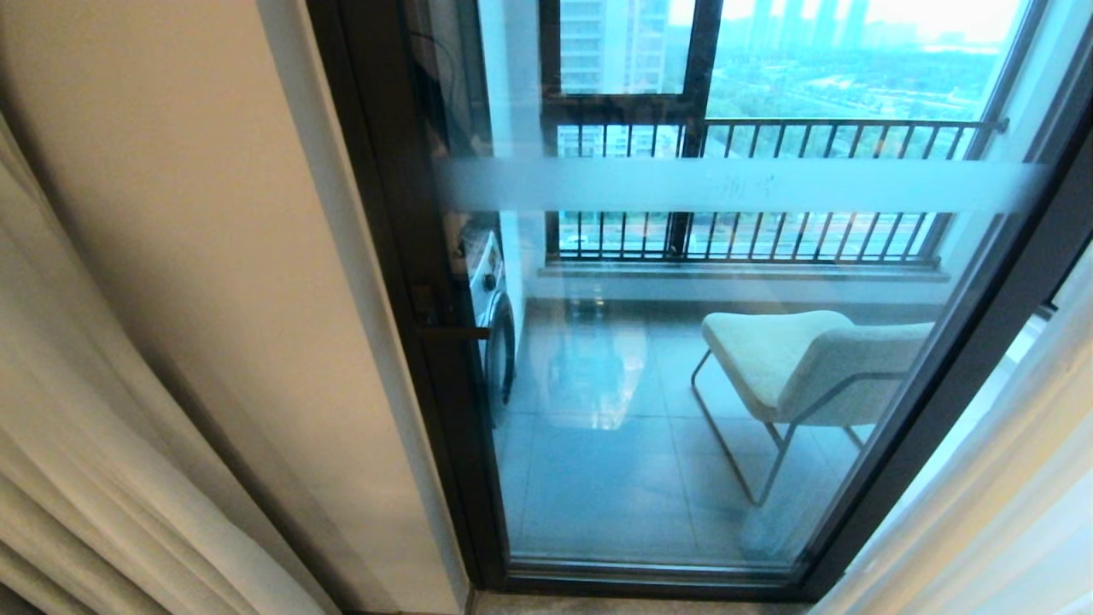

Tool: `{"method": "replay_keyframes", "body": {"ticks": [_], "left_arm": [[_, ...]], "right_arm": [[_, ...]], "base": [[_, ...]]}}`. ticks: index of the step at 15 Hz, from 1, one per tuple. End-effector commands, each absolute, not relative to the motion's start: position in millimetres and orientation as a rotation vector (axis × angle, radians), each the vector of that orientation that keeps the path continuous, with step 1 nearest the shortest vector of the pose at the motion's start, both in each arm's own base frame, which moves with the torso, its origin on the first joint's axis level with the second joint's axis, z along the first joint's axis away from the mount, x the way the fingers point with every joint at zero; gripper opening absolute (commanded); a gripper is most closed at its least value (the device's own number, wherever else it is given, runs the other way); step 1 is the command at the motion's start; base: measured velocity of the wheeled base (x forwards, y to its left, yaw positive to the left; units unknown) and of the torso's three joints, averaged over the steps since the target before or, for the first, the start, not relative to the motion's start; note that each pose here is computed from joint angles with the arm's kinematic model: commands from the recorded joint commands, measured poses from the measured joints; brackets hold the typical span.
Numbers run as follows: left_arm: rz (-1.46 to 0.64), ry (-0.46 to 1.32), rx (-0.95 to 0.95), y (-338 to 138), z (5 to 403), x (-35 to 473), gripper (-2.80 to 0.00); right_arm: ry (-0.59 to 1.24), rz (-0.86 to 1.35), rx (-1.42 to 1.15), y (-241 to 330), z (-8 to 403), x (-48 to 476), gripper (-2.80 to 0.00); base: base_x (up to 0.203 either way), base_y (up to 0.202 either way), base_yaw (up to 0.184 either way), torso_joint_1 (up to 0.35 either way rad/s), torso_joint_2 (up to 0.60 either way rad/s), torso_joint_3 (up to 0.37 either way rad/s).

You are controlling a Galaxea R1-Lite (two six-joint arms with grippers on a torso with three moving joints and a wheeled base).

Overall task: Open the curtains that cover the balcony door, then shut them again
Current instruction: Pull the inner curtains open on both sides

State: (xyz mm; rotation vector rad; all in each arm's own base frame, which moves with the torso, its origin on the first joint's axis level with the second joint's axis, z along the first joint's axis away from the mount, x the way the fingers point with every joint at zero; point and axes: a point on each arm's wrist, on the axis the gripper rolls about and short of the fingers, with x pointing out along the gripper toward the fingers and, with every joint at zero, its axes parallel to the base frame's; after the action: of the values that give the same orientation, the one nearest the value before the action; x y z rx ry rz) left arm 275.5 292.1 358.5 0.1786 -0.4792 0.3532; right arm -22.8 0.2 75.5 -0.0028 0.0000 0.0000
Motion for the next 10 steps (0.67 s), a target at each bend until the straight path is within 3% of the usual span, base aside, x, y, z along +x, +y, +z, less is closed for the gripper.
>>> {"method": "replay_keyframes", "body": {"ticks": [1,10], "left_arm": [[0.32,-0.529,0.204,271.2,380.2,268.9,-2.8],[0.19,-0.555,0.156,223.4,400.1,283.8,-2.8]], "right_arm": [[0.0,0.002,-0.003,0.2,75.5,-22.8,-2.8],[0.0,0.002,-0.003,0.2,75.5,-22.8,-2.8]], "base": [[0.0,0.0,0.0,0.0,0.0,0.0],[0.0,0.0,0.0,0.0,0.0,0.0]]}}
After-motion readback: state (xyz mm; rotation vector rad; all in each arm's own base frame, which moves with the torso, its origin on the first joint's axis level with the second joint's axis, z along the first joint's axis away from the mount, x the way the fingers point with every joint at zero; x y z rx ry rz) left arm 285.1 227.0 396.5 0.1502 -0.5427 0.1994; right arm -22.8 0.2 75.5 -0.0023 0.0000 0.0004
